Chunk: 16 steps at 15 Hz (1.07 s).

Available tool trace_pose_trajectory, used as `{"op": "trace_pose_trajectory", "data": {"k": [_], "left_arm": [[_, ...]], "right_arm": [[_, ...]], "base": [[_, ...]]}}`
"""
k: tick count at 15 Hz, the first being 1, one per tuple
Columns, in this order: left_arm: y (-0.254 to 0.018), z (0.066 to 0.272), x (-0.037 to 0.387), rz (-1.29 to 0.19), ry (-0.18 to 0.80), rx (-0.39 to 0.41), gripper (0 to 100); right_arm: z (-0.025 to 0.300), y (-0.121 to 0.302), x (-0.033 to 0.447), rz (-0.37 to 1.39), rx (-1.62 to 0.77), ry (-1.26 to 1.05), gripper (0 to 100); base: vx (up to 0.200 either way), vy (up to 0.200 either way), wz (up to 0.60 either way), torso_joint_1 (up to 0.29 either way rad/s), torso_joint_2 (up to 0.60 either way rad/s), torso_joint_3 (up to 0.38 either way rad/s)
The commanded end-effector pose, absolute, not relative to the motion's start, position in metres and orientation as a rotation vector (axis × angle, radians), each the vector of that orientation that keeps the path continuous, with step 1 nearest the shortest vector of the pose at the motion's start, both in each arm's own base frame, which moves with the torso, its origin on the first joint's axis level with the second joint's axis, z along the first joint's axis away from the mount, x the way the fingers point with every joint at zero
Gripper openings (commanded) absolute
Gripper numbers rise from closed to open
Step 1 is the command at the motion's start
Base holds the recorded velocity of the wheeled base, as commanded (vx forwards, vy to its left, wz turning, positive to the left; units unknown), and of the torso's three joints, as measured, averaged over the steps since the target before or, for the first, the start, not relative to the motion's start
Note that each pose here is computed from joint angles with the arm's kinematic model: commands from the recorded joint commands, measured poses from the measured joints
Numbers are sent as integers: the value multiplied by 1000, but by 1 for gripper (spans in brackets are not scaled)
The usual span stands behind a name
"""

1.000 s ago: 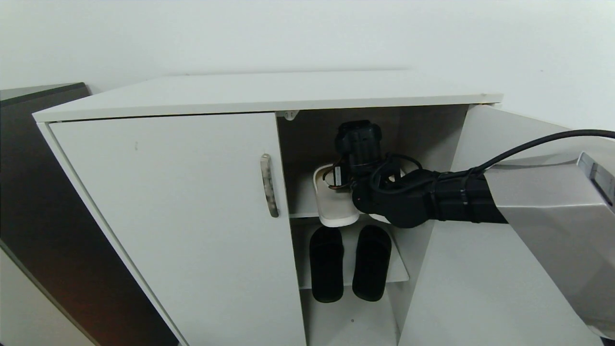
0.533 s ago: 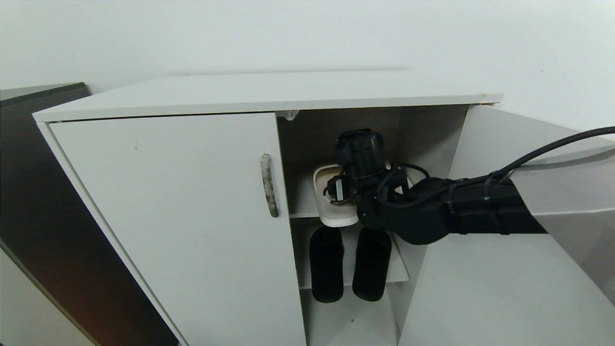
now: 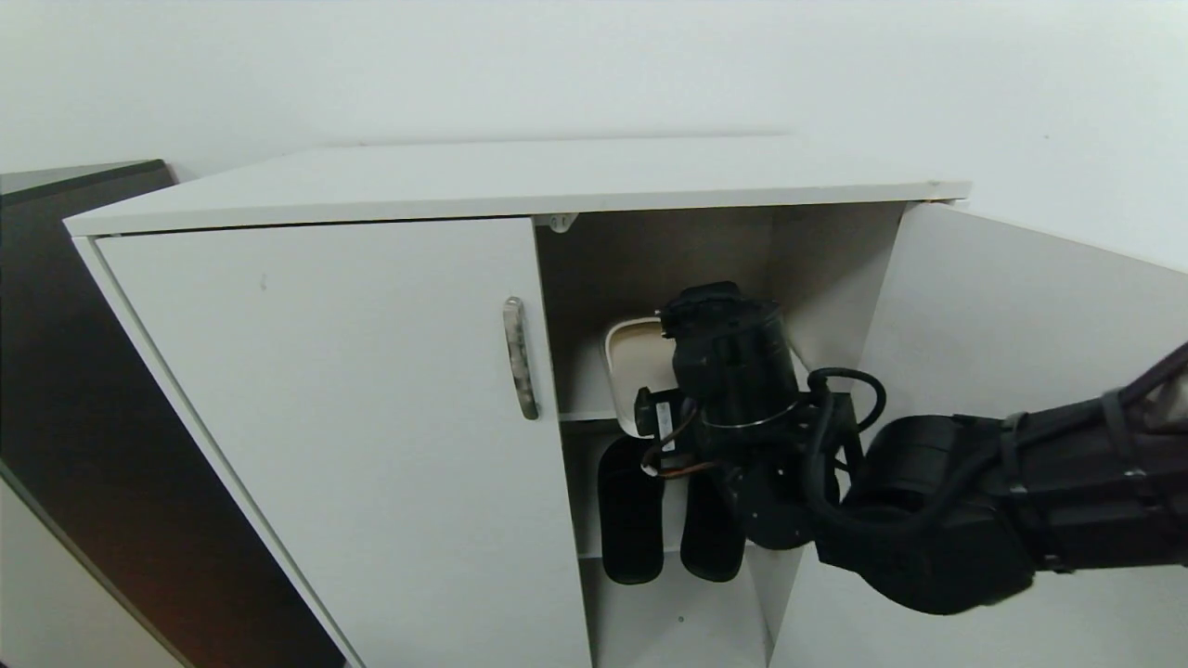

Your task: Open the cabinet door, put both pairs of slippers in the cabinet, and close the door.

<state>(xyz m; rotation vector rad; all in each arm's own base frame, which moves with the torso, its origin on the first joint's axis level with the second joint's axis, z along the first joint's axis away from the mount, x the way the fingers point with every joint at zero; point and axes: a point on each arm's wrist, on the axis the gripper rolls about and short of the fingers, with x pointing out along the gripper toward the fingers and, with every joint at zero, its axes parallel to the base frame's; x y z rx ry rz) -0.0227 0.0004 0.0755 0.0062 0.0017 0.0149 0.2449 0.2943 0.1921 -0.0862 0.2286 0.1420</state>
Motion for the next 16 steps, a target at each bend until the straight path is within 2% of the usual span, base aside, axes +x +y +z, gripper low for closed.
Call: {"op": "trace_pose_trajectory", "data": {"k": [1, 7, 16], "left_arm": [[0, 76, -23, 15, 2, 6, 0], [0, 76, -23, 15, 2, 3, 0], [0, 76, -23, 14, 2, 3, 0]], "right_arm": [[204, 279, 219, 184, -65, 207, 0], [193, 269, 205, 265, -43, 198, 0], [191, 270, 205, 264, -45, 201, 0]], "base": [[0, 0, 0, 0, 0, 0], [0, 0, 0, 0, 0, 0], [0, 0, 0, 0, 0, 0]]}}
